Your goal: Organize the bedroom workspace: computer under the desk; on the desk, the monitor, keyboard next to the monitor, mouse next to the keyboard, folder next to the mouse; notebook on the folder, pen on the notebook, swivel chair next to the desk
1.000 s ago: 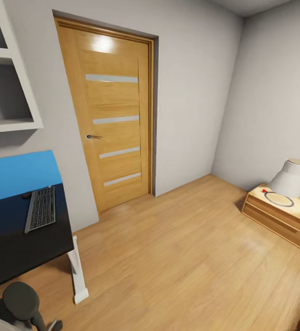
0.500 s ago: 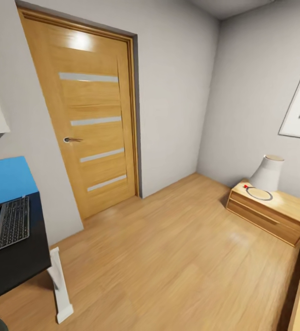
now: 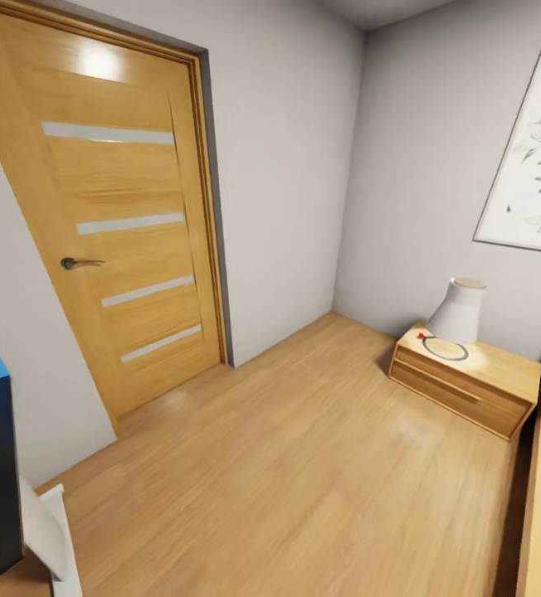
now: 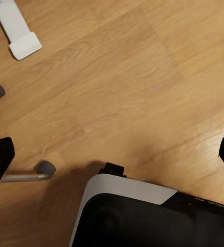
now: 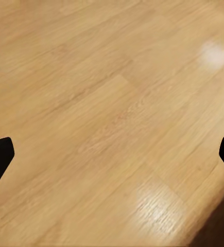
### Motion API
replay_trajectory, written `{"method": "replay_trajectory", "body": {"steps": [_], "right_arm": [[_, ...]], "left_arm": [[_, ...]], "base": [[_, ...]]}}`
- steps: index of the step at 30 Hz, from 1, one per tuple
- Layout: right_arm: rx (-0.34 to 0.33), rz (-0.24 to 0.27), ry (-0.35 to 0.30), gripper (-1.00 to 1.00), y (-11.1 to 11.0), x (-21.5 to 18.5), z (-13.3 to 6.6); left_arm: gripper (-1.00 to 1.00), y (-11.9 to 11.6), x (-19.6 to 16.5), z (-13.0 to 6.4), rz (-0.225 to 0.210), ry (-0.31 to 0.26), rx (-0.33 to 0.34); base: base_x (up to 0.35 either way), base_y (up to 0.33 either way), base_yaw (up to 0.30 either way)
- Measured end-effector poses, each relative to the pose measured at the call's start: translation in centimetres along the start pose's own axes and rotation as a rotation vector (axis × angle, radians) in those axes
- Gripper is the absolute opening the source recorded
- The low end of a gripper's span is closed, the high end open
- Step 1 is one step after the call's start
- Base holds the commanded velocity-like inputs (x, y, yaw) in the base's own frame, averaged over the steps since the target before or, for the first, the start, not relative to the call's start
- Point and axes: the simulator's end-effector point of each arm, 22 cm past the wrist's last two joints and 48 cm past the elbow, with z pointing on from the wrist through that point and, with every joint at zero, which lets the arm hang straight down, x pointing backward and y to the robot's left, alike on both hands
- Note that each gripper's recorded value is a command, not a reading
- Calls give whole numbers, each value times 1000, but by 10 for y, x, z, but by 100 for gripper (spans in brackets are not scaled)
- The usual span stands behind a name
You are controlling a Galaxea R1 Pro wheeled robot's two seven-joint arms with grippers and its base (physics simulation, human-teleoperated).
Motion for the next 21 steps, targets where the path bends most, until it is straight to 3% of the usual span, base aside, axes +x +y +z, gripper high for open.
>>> {"method": "replay_trajectory", "body": {"steps": [21], "right_arm": [[-3, -2, 1, 100, 1, 1, 0]], "left_arm": [[100, 0, 0, 0, 0, -1, 0]], "base": [[330, 0, -2]]}}
